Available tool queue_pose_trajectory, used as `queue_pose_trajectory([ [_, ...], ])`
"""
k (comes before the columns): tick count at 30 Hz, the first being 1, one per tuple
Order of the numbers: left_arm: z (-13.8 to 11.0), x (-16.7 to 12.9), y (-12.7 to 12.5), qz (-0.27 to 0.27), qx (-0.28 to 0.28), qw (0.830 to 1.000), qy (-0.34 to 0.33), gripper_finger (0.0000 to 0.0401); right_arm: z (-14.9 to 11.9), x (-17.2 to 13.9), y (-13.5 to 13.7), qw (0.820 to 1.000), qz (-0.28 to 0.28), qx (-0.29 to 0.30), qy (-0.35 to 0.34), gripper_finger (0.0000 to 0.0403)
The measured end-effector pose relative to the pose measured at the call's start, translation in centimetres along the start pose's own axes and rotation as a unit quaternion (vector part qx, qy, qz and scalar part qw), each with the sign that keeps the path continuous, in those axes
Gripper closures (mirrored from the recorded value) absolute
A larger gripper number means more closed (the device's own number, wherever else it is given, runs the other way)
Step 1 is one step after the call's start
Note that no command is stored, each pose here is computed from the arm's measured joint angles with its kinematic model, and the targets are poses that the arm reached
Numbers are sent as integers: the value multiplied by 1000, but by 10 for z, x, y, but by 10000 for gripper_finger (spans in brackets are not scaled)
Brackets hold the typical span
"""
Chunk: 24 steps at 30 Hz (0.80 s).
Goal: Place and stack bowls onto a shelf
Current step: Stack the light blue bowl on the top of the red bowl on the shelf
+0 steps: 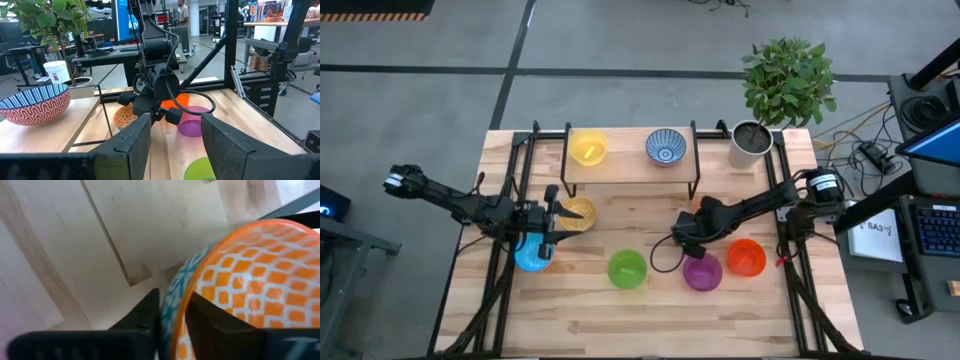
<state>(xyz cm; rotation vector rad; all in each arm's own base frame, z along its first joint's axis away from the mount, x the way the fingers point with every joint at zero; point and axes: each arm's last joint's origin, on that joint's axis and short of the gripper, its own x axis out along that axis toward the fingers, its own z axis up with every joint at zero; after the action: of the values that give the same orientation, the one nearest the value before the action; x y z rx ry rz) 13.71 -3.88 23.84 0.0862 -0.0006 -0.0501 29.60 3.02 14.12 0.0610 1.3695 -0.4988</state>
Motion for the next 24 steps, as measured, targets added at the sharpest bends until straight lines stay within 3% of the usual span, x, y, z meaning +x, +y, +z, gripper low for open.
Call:
queue_pose_trajectory([
  [3, 0, 0, 0, 0, 1, 1000, -1, 244, 1, -8, -3, 1000, 6, 5, -13, 375],
  [15, 0, 0, 1, 25, 3, 1000, 0, 244, -3, -67, -22, 991, 98, 25, -87, 374],
  [21, 0, 0, 2, 26, 3, 1000, -1, 244, -12, -104, -30, 974, 175, 3, -143, 374],
  [24, 2, 0, 2, 31, 3, 1000, -6, 244, -10, -123, -29, 949, 242, -20, -200, 374],
])
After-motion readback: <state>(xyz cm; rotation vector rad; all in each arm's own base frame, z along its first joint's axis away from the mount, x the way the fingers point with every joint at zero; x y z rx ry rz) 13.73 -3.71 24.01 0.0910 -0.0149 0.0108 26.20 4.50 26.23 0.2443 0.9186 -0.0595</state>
